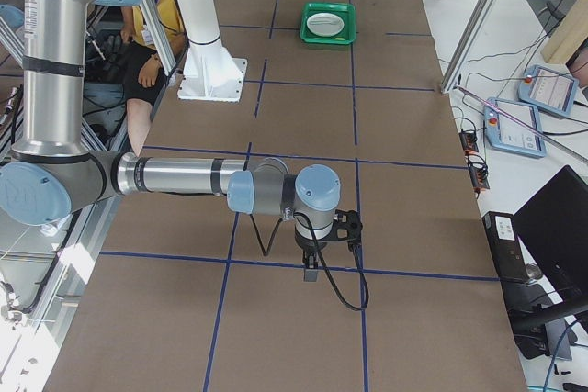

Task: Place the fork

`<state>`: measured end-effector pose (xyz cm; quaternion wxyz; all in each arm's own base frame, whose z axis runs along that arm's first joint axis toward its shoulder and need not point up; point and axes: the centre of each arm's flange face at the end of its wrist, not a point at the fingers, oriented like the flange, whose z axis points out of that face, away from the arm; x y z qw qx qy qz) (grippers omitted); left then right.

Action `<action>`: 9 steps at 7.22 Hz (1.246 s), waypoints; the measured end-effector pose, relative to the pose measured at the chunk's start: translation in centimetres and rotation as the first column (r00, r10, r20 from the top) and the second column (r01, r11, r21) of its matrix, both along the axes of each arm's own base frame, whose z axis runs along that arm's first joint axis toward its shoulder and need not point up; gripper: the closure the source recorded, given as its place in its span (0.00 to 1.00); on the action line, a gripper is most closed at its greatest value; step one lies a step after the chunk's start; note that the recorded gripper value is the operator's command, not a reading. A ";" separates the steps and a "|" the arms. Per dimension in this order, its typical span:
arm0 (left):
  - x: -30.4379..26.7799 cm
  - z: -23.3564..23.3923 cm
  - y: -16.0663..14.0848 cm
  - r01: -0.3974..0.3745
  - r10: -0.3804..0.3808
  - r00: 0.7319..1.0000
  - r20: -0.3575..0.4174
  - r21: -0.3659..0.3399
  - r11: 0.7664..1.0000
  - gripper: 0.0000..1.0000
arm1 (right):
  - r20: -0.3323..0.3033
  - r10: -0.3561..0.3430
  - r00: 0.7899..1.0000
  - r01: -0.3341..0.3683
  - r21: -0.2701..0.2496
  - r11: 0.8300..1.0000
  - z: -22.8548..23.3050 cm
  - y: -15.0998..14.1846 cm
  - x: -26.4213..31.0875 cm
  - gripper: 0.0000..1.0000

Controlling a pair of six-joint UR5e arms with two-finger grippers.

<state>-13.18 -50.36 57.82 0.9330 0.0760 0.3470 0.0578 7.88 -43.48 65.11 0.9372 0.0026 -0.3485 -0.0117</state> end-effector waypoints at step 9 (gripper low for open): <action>9.5 -0.9 -1.2 -0.014 0.008 0.992 -0.127 -0.050 0.999 0.00 | 0.000 0.000 1.000 0.000 0.000 1.000 0.0 0.0 0.0 0.00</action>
